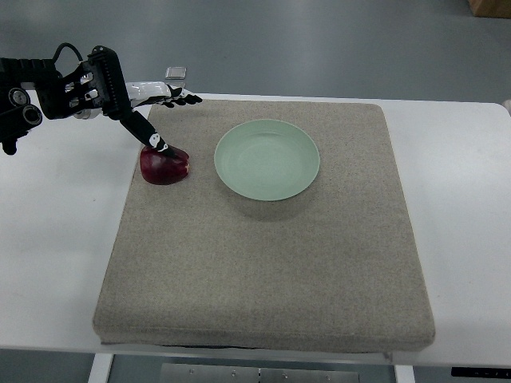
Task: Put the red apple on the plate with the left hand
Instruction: 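Close the left hand fingers around the red apple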
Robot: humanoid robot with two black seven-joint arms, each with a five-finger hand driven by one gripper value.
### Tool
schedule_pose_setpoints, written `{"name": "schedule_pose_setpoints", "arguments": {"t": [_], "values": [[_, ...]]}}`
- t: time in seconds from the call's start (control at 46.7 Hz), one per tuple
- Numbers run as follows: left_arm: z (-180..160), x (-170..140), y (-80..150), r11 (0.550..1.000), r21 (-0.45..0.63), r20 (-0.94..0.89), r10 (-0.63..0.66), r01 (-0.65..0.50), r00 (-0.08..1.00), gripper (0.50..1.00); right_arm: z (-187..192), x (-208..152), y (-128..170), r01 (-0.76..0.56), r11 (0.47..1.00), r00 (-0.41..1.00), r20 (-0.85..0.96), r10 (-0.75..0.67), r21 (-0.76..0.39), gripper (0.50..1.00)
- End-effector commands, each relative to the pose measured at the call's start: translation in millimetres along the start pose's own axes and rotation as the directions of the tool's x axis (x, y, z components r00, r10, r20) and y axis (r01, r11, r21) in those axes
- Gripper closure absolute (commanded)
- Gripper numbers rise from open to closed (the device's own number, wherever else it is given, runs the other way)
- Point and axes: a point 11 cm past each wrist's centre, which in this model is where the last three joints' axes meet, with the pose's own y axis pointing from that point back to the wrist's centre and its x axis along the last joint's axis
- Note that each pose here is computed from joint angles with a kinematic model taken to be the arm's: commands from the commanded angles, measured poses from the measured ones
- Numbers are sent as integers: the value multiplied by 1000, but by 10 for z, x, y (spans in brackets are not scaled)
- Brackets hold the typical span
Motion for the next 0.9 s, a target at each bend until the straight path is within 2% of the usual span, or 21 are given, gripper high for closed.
{"name": "schedule_pose_setpoints", "arguments": {"t": [0.0, 0.278, 0.663, 0.77, 0.877], "values": [[-17, -15, 4, 1000, 14, 55, -15, 14, 998, 512, 0, 0, 0, 0, 1000, 1000, 0, 0, 0, 570], [-11, -270, 22, 992, 25, 100, -127, 125, 987, 512, 0, 0, 0, 0, 1000, 1000, 0, 0, 0, 568], [-86, -321, 15, 990, 58, 150, -137, 130, 979, 519, 0, 0, 0, 0, 1000, 1000, 0, 0, 0, 570], [-95, -359, -4, 989, 62, 148, -146, 138, 978, 527, 0, 0, 0, 0, 1000, 1000, 0, 0, 0, 568], [-111, -359, -12, 989, 66, 152, -138, 130, 979, 557, 0, 0, 0, 0, 1000, 1000, 0, 0, 0, 570]]}}
